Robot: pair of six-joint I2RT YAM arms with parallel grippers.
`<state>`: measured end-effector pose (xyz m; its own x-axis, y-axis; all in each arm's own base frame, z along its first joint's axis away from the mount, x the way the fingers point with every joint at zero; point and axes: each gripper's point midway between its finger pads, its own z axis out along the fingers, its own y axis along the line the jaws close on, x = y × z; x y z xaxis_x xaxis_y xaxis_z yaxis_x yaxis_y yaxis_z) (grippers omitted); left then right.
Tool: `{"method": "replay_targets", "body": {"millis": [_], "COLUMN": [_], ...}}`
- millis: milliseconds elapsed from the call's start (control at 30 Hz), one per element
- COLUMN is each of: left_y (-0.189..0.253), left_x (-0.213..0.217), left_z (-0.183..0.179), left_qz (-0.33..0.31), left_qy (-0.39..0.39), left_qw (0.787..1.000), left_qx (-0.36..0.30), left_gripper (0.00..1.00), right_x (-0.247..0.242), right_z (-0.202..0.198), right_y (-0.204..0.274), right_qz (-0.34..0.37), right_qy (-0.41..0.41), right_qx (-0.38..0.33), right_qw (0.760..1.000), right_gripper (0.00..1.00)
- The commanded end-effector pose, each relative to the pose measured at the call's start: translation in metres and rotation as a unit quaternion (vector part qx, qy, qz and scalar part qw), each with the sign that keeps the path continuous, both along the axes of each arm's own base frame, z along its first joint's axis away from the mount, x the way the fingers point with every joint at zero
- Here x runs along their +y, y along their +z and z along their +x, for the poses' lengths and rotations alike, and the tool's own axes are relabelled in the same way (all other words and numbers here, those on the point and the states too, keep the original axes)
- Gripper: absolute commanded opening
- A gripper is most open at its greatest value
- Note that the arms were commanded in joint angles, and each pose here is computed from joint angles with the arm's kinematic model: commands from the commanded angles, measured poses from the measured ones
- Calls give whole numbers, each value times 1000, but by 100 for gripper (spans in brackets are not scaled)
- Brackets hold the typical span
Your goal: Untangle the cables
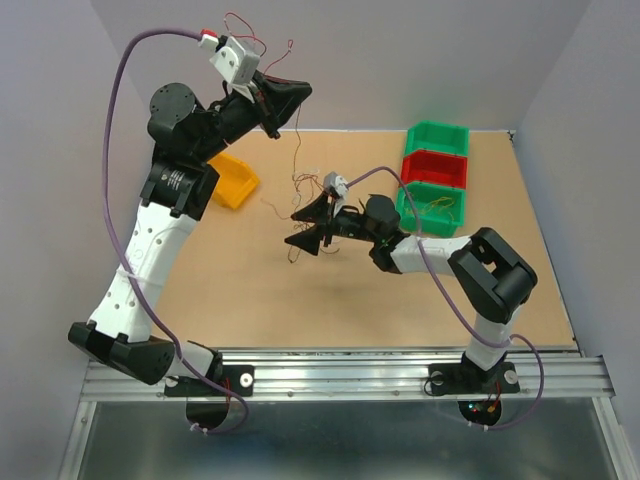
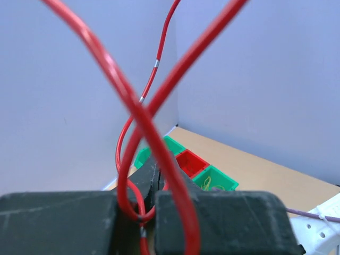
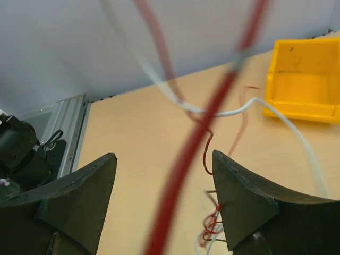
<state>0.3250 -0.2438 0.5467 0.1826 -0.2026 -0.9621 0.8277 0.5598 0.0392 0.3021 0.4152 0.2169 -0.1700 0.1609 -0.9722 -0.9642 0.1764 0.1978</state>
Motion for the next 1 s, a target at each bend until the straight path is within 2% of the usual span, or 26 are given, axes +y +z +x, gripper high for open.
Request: {"method": "replay_targets", "body": {"millis": [0, 33, 100, 133, 167, 233, 300, 467, 567, 700, 767, 967], "left_y": [21, 25, 37, 46, 45, 59, 80, 137, 174, 209, 213, 196], "left_x": [5, 6, 10, 13, 14, 22, 39, 87, 116, 162, 170, 178], "left_z": [-2, -3, -3, -4, -1, 4, 8, 3, -14, -41, -44, -15], "left_qz": [-24, -25, -31, -33, -32, -44, -63, -108, -134, -186, -185, -167], "left_qy": [13, 16, 29, 35, 40, 69, 119, 208, 263, 348, 368, 416], "left_qw": [999, 998, 998, 997, 997, 994, 987, 962, 937, 888, 877, 864], "left_qx": [-44, -48, -57, -66, -65, -75, -91, -141, -187, -236, -247, -229], "left_gripper": [0, 0, 0, 0, 0, 0, 0, 0, 0, 0, 0, 0], "right_x": [-6, -5, -3, -2, -2, -2, -3, -4, -5, -9, -11, -25], "right_z": [-1, 0, 0, -1, -1, 0, 1, 3, 4, 7, 7, 5], "right_y": [43, 40, 37, 36, 36, 34, 30, 24, 15, 5, 0, -4], "right_qz": [43, 42, 39, 39, 39, 37, 35, 31, 25, 16, 11, 3], "right_qy": [14, 14, 17, 22, 23, 22, 17, 6, 3, -13, -19, -48], "right_qx": [-59, -58, -57, -55, -55, -51, -48, -39, -30, -24, -22, -27], "right_qw": [997, 997, 997, 997, 997, 998, 998, 999, 999, 1000, 1000, 998], "right_gripper": [73, 69, 51, 34, 26, 12, 3, 1, 1, 1, 1, 1]}}
